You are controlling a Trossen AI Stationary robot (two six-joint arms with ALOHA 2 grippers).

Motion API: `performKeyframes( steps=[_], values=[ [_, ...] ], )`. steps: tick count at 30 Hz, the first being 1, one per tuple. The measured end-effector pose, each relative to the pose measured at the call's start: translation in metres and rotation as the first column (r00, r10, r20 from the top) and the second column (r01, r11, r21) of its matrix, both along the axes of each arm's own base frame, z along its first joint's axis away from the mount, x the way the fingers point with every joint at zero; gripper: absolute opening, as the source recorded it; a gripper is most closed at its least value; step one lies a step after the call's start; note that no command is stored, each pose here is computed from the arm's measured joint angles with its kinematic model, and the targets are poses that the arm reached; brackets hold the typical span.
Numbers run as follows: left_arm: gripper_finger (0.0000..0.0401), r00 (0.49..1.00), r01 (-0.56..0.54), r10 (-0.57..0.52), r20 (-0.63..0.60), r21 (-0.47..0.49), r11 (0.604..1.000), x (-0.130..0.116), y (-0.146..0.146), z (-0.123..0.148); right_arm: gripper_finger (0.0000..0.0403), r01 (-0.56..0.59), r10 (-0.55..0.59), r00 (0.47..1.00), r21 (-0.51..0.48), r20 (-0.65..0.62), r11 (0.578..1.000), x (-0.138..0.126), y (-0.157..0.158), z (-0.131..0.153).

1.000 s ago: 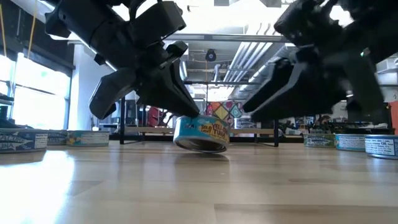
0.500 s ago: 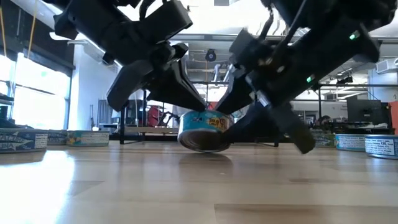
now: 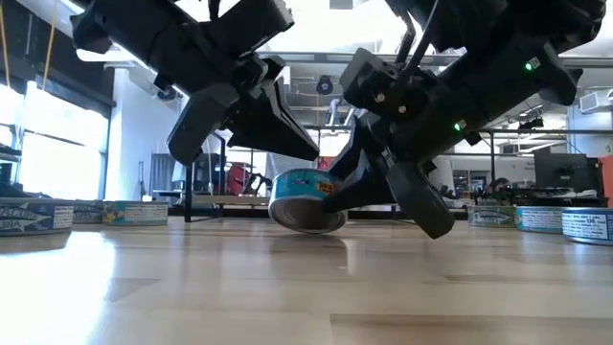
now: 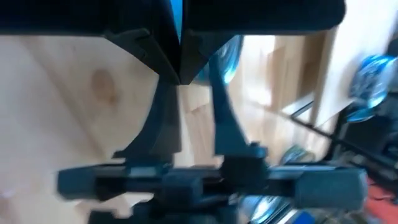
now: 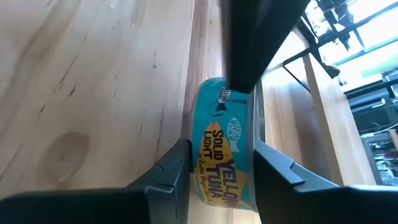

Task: Stack canned seafood by type on shelf
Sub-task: Put the light blue tuna can on the shelf

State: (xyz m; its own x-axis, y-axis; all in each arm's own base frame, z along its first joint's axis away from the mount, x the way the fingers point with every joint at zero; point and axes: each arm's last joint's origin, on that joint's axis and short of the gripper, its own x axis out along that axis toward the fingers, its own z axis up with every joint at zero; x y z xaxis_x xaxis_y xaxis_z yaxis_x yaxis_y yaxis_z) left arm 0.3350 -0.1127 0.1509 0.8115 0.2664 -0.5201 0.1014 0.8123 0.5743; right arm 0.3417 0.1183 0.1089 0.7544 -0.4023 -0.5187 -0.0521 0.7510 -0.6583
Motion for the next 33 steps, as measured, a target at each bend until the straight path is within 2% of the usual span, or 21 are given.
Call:
performKeyframes(
  steps=[6, 10, 13, 15, 19, 23, 26, 29, 33],
  values=[
    [0.0, 0.989, -0.146, 0.142, 0.034, 0.164, 0.976, -0.014, -0.008, 0.011, 0.011, 0.011, -0.011, 1.0, -0.003, 0.003, 1.0, -0.002, 0.0, 0.006],
    [0.0, 0.975, -0.22, 0.207, 0.082, 0.228, 0.948, -0.03, -0.019, 0.026, 0.011, 0.013, -0.013, 0.999, 0.013, 0.038, 1.0, -0.004, -0.001, 0.021],
    [0.0, 0.955, -0.291, 0.268, 0.128, 0.222, 0.93, -0.043, -0.023, 0.035, 0.011, 0.072, -0.071, 0.993, -0.014, 0.091, 0.997, -0.006, -0.006, 0.042],
    [0.0, 0.94, -0.33, 0.307, 0.146, 0.176, 0.927, -0.052, -0.025, 0.04, 0.011, 0.124, -0.119, 0.988, -0.043, 0.097, 0.991, -0.004, -0.016, 0.059],
    [0.0, 0.915, -0.389, 0.375, 0.147, 0.078, 0.918, -0.065, -0.024, 0.042, 0.011, 0.212, -0.208, 0.976, -0.064, 0.058, 0.975, 0.013, -0.054, 0.098],
    [0.0, 0.895, -0.437, 0.429, 0.121, 0.054, 0.898, -0.073, -0.02, 0.036, 0.011, 0.257, -0.258, 0.966, -0.036, -0.021, 0.966, 0.038, -0.112, 0.118],
    [0.0, 0.876, -0.478, 0.472, 0.099, 0.047, 0.877, -0.079, -0.017, 0.031, 0.011, 0.316, -0.315, 0.947, 0.014, -0.055, 0.948, 0.052, -0.158, 0.116],
    [0.0, 0.845, -0.53, 0.526, 0.093, 0.015, 0.848, -0.085, -0.013, 0.028, 0.011, 0.405, -0.402, 0.911, 0.018, -0.086, 0.914, 0.059, -0.202, 0.106],
    [0.0, 0.811, -0.574, 0.576, 0.103, -0.049, 0.817, -0.095, -0.011, 0.018, 0.011, 0.464, -0.454, 0.88, 0.045, -0.139, 0.885, 0.06, -0.244, 0.094]
  ],
)
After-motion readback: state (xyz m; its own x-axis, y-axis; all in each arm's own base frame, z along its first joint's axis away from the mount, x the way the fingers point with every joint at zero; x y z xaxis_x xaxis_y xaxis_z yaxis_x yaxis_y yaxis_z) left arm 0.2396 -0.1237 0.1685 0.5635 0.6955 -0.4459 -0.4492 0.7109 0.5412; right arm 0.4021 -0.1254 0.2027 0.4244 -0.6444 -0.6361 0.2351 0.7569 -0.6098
